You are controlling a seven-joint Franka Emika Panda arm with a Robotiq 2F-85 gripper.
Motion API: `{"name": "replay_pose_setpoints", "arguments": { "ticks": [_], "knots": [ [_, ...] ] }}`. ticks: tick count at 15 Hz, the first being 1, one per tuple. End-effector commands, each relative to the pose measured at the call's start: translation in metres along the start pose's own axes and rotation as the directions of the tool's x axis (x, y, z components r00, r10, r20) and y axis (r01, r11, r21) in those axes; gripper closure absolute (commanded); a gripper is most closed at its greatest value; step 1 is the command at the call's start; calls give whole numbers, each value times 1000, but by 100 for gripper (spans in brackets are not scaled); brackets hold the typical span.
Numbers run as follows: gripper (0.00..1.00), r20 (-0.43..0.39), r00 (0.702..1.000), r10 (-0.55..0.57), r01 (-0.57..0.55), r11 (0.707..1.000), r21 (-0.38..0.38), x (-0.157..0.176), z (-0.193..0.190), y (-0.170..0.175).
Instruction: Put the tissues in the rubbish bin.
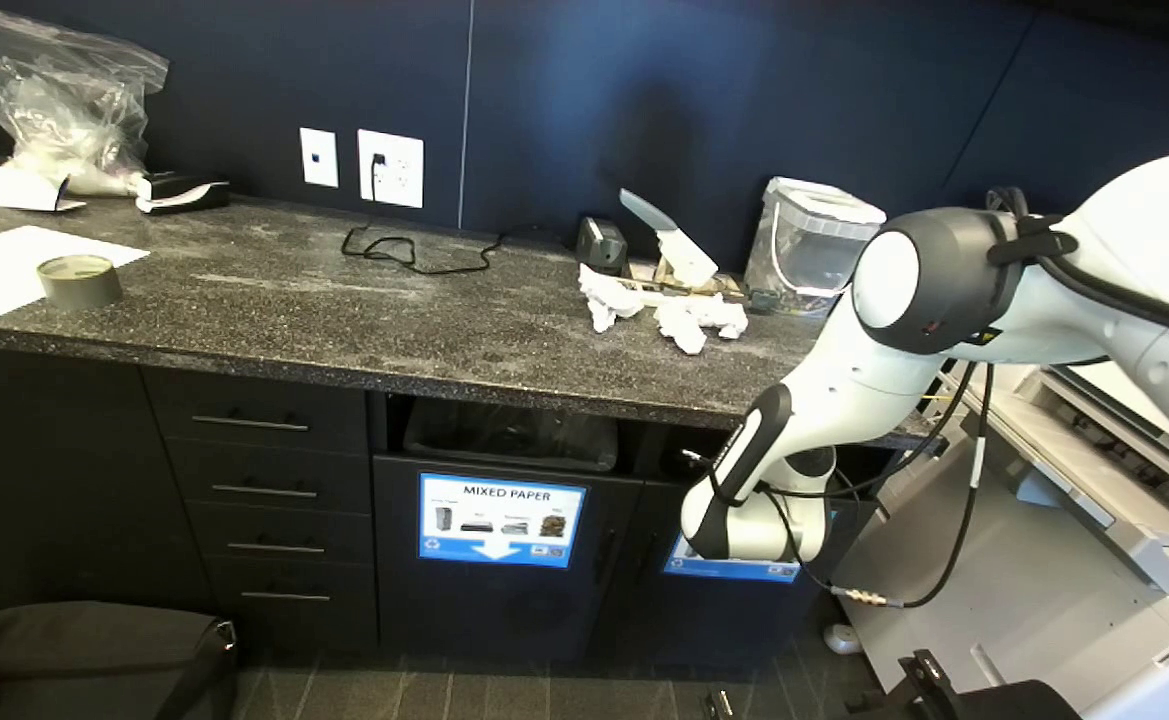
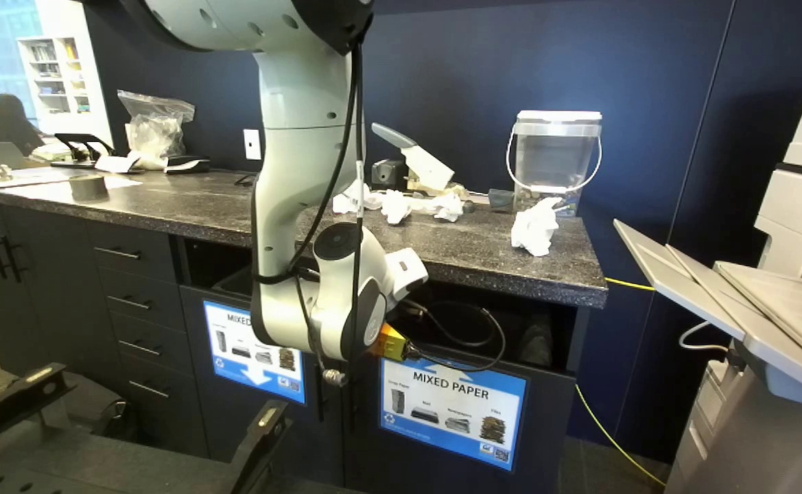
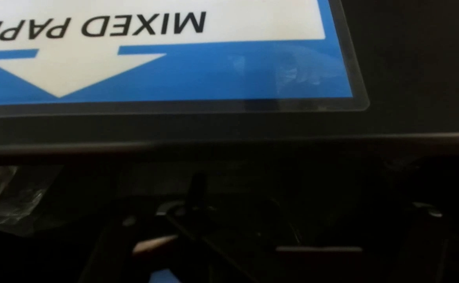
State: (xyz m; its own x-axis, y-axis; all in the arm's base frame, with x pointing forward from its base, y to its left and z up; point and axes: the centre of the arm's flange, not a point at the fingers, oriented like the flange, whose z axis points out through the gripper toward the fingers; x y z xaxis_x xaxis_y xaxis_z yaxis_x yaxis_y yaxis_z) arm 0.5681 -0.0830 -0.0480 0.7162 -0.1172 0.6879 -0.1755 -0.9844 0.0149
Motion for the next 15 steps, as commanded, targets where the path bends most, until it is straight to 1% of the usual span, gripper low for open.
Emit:
{"name": "replay_pose_setpoints", "arguments": {
  "ticks": [1,2,5,7,10,12,15],
  "knots": [
    [0,-48,997,-54,53,998,-16,7,-38,-11],
    [0,-55,996,-64,63,998,-18,7,-45,-13],
    [0,-29,994,-103,103,995,-5,10,-72,-22],
    [0,27,992,-126,126,992,5,12,-91,-28],
    [0,137,977,-162,164,986,-5,11,-124,-33],
    [0,201,962,-182,189,982,-15,11,-144,-35],
    [0,284,933,-221,235,972,-13,27,-177,-36]
  ]
}}
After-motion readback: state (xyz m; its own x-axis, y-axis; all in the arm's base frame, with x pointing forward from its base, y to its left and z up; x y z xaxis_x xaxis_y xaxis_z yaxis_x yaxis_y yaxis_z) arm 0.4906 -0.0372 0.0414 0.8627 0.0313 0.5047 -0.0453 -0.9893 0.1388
